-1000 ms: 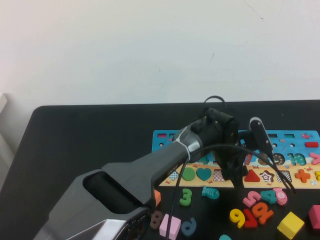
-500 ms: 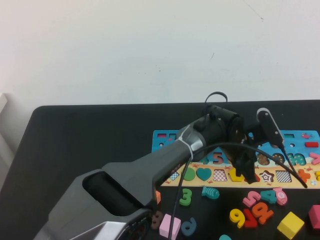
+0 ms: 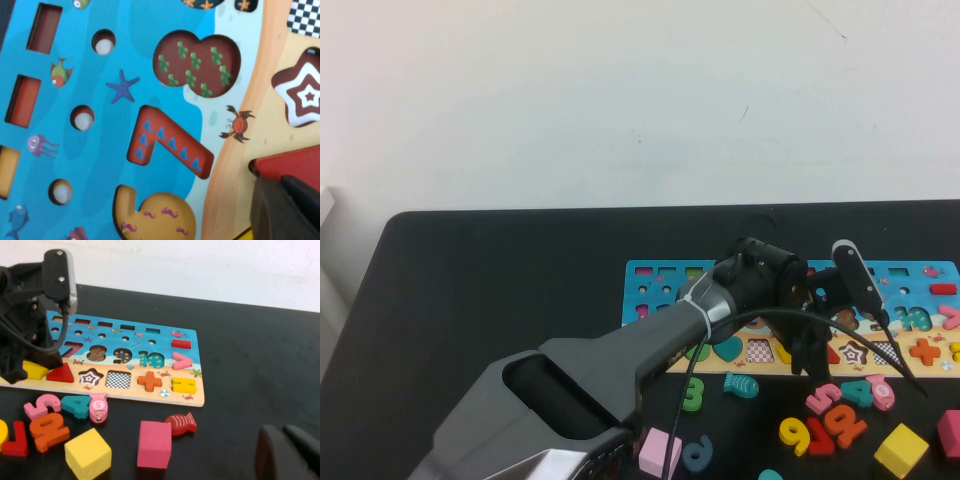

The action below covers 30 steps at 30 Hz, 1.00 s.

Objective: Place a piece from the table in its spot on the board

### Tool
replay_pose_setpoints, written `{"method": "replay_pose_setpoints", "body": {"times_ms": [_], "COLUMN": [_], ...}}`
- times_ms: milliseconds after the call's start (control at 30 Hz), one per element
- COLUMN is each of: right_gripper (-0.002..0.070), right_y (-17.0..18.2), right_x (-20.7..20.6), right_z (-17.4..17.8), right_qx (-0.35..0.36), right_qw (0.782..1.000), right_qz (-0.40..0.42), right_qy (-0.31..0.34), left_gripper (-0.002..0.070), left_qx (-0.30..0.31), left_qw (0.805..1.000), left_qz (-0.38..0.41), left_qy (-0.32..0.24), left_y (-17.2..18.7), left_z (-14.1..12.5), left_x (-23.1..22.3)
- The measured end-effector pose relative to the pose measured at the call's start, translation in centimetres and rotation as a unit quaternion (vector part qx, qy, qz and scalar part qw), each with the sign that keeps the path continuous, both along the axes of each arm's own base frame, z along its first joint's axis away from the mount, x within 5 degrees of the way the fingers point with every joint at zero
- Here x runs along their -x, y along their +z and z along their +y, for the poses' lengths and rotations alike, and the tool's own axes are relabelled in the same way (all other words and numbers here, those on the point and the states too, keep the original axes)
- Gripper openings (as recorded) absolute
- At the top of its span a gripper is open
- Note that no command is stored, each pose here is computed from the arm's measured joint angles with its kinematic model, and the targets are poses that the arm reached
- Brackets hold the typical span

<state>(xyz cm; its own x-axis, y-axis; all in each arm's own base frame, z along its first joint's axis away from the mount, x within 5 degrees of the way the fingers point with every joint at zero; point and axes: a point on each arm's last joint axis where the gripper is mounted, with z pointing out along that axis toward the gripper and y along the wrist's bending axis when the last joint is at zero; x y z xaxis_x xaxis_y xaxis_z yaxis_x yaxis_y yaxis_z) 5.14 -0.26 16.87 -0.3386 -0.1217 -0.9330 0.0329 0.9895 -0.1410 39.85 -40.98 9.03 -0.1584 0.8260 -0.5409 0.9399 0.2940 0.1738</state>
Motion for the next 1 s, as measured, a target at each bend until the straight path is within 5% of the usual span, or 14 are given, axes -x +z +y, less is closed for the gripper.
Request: {"method": "replay_pose_setpoints", "body": {"times_ms": [367, 700, 1000], "right_gripper": [0.0019, 0.0019, 0.0019], "right_y": [0.0, 0.0, 0.0], "right_x": [0.0, 0.0, 0.0], "right_z": [0.0, 0.0, 0.0], "right_qx": [0.000, 0.000, 0.000], "right_qw": [1.000, 1.000, 1.000], "right_qz": [0.000, 0.000, 0.000], "right_qy": [0.000, 0.000, 0.000], "left_gripper": [0.0000, 0.0000, 0.0000], "left_qx": [0.004, 0.054, 0.037], "left_qw": [1.000, 0.997, 0.999], "left_qz": [-0.008, -0.046, -0.014], "left_qy": [-0.002, -0.001, -0.008], "left_y": [1.5, 13.6, 19.4], "left_z": [0.0, 1.7, 4.8], "left_x": [0.0, 0.6, 2.2]}}
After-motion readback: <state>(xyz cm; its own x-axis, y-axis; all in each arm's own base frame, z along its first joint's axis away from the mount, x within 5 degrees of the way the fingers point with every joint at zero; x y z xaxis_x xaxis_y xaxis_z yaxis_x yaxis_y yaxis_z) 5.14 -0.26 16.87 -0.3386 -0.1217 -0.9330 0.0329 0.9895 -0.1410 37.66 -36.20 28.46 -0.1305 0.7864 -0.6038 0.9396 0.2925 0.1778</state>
